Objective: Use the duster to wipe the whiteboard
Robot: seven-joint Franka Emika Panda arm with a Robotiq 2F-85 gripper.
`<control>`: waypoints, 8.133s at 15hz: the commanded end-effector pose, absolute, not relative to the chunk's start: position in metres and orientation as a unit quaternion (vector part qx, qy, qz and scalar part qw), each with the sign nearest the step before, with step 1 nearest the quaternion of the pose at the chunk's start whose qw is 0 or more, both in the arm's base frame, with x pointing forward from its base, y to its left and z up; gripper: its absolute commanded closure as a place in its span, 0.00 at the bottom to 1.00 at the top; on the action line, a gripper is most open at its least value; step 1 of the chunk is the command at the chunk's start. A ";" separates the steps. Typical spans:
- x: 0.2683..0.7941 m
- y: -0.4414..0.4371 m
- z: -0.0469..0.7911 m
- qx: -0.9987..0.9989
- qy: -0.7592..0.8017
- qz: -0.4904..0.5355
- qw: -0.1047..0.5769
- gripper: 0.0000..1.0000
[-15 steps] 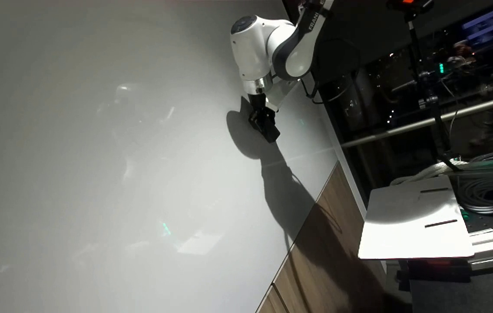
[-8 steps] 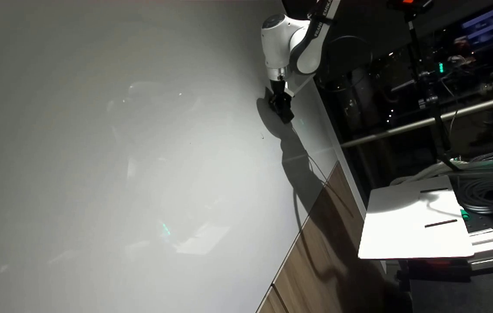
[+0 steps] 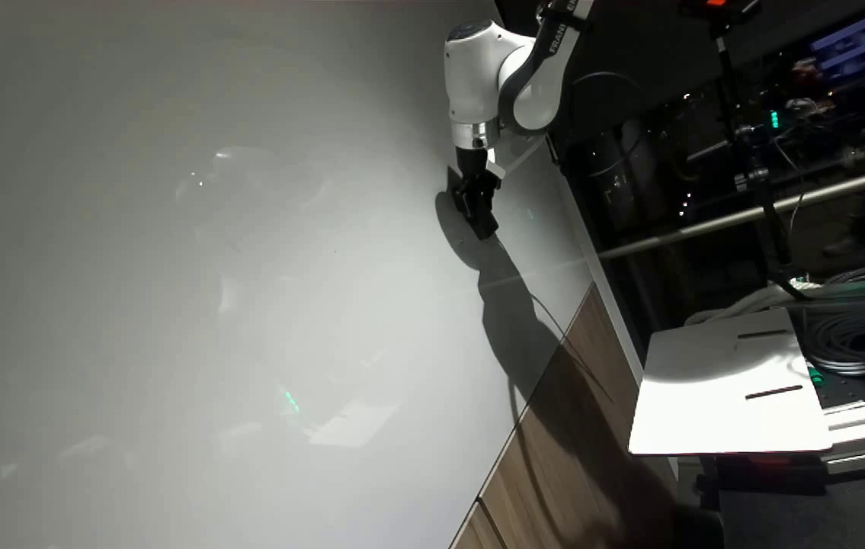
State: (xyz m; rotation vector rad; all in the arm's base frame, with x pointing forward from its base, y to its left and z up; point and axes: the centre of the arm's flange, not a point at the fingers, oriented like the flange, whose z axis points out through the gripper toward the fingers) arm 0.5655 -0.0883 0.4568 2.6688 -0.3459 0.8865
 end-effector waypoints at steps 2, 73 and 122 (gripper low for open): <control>0.582 -0.022 0.493 0.928 -0.052 0.344 0.131 0.71; 0.465 0.048 0.173 0.947 -0.003 -0.318 0.040 0.71; 0.401 0.083 0.184 0.969 0.140 -0.204 0.026 0.00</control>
